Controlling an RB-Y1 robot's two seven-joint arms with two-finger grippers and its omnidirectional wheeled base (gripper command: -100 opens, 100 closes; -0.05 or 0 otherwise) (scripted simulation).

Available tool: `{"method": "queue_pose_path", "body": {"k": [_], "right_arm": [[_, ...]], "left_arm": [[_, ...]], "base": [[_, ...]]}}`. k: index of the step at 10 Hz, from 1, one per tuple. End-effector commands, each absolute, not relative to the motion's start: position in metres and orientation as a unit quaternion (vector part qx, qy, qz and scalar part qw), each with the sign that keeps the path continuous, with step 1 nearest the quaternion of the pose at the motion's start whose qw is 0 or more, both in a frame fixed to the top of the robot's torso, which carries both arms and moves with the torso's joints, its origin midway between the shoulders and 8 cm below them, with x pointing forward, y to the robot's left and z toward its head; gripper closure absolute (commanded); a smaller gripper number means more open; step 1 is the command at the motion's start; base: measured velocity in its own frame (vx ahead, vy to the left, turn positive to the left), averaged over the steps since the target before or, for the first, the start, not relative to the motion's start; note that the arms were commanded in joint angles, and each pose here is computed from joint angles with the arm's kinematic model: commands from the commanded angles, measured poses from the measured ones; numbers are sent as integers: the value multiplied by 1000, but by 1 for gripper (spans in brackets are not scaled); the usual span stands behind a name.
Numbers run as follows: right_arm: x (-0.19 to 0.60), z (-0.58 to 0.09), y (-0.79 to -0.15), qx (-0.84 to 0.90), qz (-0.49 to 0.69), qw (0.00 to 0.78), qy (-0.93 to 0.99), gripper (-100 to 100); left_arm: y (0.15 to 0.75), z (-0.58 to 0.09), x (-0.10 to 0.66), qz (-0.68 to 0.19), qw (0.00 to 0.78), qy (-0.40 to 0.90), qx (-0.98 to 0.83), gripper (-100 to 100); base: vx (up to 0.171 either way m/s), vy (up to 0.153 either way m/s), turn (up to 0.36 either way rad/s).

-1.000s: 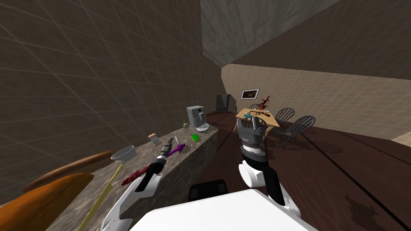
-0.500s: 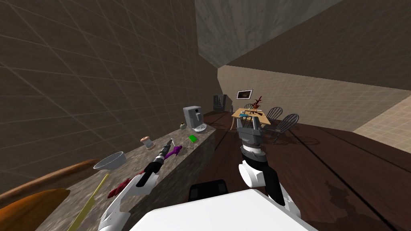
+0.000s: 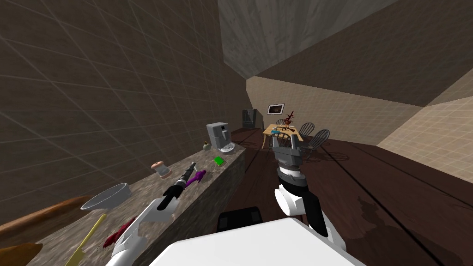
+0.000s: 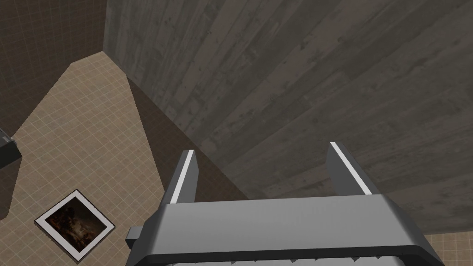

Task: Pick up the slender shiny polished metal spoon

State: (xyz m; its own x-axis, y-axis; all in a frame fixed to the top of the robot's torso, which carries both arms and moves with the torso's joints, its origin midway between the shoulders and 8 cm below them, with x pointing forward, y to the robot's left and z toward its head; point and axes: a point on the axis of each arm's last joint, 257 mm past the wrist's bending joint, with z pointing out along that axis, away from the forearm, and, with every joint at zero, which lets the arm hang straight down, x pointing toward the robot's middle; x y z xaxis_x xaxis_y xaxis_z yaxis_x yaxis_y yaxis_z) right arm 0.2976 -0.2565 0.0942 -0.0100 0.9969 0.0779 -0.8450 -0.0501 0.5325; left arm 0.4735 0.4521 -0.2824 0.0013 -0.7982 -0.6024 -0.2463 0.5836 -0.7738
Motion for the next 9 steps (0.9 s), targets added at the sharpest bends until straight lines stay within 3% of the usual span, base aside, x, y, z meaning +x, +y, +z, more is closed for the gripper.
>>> {"method": "queue_pose_path", "body": {"k": [1,5,6,7,8,9], "right_arm": [[298,94,-256,222,690,668,171,0],[298,94,-256,222,690,668,171,0],[298,94,-257,222,690,668,171,0],[298,94,-256,222,690,668,171,0],[298,94,-256,222,690,668,171,0],[298,94,-256,222,690,668,171,0]], "left_arm": [[468,-291,473,-208,586,678,-392,-100],[483,-296,473,-186,584,687,-391,-100],[484,-296,473,-184,584,687,-391,0],[484,-296,473,-184,584,687,-391,-100],[484,-296,473,-184,584,687,-391,100],[484,-296,473,-184,584,687,-391,100]], "base": [[4,-2,-148],[2,-1,-50],[0,0,0],[0,0,0],[0,0,0],[0,0,0]]}}
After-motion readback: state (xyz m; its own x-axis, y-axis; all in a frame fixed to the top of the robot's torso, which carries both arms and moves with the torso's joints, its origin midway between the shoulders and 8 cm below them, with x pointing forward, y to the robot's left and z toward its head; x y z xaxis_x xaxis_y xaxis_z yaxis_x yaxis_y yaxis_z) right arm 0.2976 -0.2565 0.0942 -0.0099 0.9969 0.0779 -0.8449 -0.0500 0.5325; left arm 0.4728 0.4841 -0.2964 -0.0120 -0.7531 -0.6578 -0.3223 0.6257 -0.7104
